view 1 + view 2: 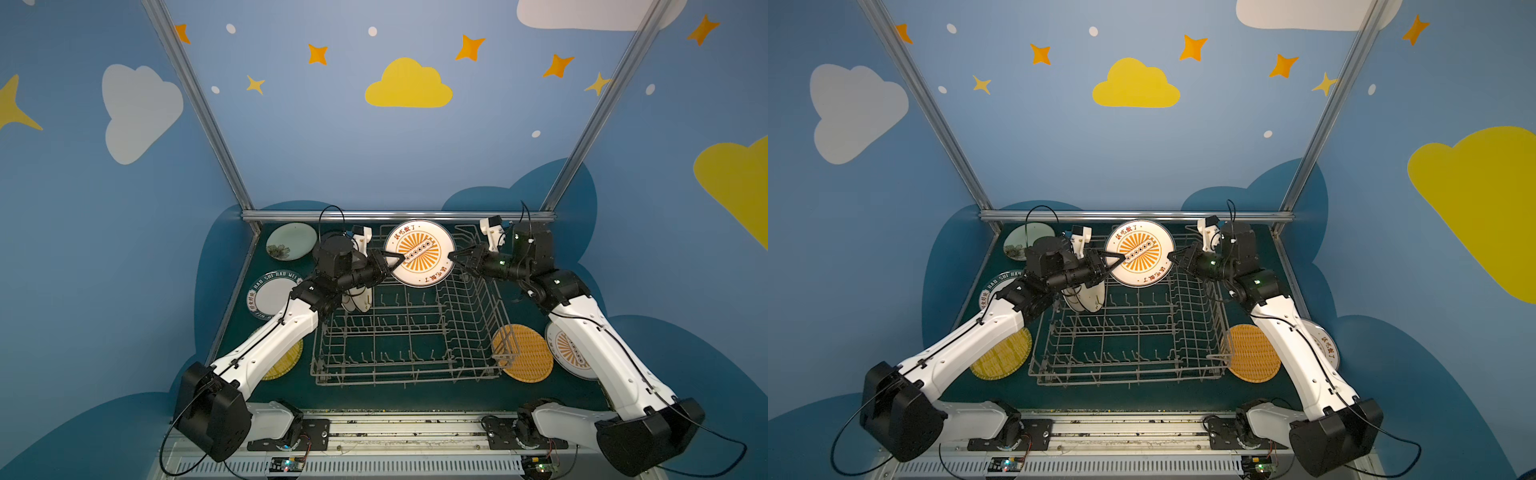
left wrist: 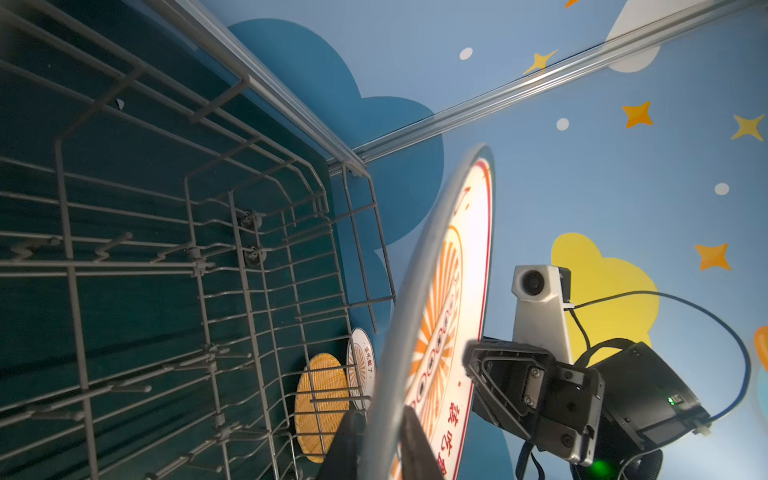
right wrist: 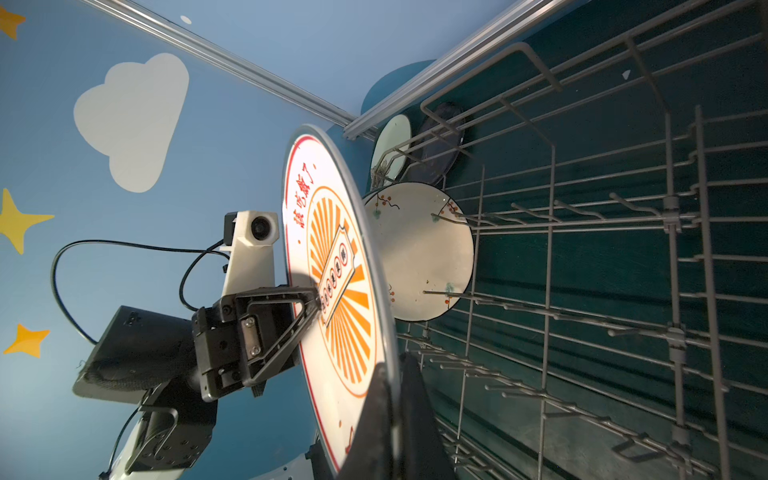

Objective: Load the plates into the dish rack
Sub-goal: 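Grasp the sunburst plate with the left gripper while the right gripper releases it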

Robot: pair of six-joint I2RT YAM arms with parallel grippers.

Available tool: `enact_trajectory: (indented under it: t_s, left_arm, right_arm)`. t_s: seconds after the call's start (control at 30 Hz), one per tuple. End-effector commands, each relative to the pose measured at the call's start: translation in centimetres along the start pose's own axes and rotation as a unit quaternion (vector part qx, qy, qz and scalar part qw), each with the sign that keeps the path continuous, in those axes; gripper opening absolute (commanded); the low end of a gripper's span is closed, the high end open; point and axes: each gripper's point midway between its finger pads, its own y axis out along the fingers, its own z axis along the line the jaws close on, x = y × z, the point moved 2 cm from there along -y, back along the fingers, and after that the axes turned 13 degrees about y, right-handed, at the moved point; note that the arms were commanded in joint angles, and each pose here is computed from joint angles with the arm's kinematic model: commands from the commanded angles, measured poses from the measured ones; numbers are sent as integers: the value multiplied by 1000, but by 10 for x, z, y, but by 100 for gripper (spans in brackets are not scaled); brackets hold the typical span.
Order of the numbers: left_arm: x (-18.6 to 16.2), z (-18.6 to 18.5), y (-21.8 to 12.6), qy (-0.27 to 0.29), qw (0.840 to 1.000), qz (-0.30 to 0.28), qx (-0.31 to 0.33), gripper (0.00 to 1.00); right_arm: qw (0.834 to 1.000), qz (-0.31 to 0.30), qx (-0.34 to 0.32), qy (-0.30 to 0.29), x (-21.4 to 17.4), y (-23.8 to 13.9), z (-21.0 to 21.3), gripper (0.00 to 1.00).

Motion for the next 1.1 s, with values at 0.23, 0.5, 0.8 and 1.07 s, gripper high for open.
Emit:
enact_trajectory:
  t_s: [0.23, 0.5, 0.8, 1.07]
  left_arm:
    - [5, -10, -16, 10, 999, -49, 3, 4]
    - [7, -25, -38, 18, 997, -66, 20, 4]
    - [8, -28, -102, 85, 982, -66, 153, 4]
    - [18, -14, -154, 145, 935, -44, 320, 4]
  right_arm:
    - [995, 10, 86, -55, -4, -2, 34, 8]
    - [984, 4, 132, -121, -13, -22, 57, 74]
    - [968, -2, 157, -196, -36, -52, 87, 85]
    - [960, 3, 176, -219, -45, -65, 98, 85]
